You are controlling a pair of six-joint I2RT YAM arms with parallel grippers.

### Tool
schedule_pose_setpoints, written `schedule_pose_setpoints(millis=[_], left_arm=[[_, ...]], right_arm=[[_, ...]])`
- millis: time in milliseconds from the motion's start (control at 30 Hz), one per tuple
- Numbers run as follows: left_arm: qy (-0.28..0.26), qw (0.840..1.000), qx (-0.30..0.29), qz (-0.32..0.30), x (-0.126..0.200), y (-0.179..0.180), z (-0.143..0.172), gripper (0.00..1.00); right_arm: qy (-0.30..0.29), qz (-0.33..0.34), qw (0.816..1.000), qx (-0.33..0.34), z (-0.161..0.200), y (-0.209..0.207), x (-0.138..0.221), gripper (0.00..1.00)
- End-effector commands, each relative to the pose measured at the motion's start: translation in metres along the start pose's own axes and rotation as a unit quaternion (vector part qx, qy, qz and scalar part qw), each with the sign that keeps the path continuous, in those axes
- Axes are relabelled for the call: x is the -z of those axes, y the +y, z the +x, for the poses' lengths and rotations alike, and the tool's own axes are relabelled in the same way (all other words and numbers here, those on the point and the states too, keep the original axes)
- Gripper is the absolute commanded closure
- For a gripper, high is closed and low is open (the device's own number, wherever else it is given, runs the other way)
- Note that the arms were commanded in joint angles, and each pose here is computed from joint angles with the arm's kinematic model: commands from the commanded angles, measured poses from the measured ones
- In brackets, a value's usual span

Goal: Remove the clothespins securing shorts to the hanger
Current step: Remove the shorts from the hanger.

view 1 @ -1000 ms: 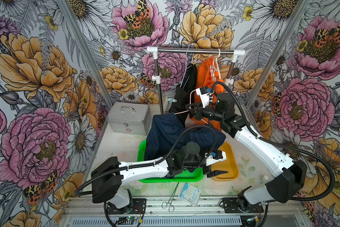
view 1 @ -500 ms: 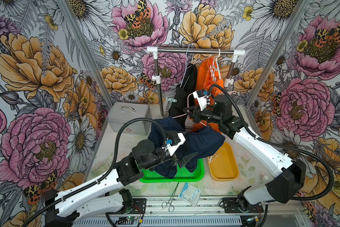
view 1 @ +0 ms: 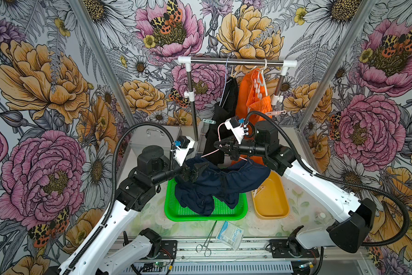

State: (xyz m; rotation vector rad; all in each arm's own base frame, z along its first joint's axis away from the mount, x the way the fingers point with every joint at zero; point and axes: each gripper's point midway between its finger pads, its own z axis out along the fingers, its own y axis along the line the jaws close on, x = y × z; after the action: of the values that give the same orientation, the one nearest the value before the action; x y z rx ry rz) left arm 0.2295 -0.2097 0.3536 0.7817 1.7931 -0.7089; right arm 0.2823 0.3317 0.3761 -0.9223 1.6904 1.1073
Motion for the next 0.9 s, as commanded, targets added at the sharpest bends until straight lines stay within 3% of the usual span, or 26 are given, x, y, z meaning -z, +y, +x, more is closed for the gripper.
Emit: schedule_pose_setpoints(millis=[0, 133, 233, 467, 600, 867], left_arm=[[0.033, 0.997, 0.011, 0.066, 0.0, -0.02, 0.006, 0.13], [0.042, 0.994, 0.012, 0.104, -0.008, -0.029, 0.002, 0.21], [0.046, 0.991, 0.01, 0.129, -0.013, -0.034, 0.0, 0.33], [0.074, 0.989, 0.008, 0.127, -0.024, -0.028, 0.013, 0.55], [0.077, 0.988, 0.008, 0.132, -0.026, -0.029, 0.014, 0.76], [0.078, 0.986, 0.008, 0.144, -0.027, -0.031, 0.014, 1.0]], right_arm=[[-0.015, -0.047, 0.998, 0.041, -0.011, 0.032, 0.012, 1.0], [-0.006, -0.066, 0.997, 0.049, -0.006, 0.041, 0.01, 1.0], [-0.003, -0.074, 0.996, 0.052, -0.005, 0.045, 0.007, 1.0], [-0.004, -0.094, 0.994, 0.061, -0.008, 0.054, 0.006, 1.0], [-0.004, -0.101, 0.993, 0.065, -0.009, 0.058, 0.004, 1.0], [0.001, -0.112, 0.992, 0.066, -0.007, 0.064, -0.003, 1.0]])
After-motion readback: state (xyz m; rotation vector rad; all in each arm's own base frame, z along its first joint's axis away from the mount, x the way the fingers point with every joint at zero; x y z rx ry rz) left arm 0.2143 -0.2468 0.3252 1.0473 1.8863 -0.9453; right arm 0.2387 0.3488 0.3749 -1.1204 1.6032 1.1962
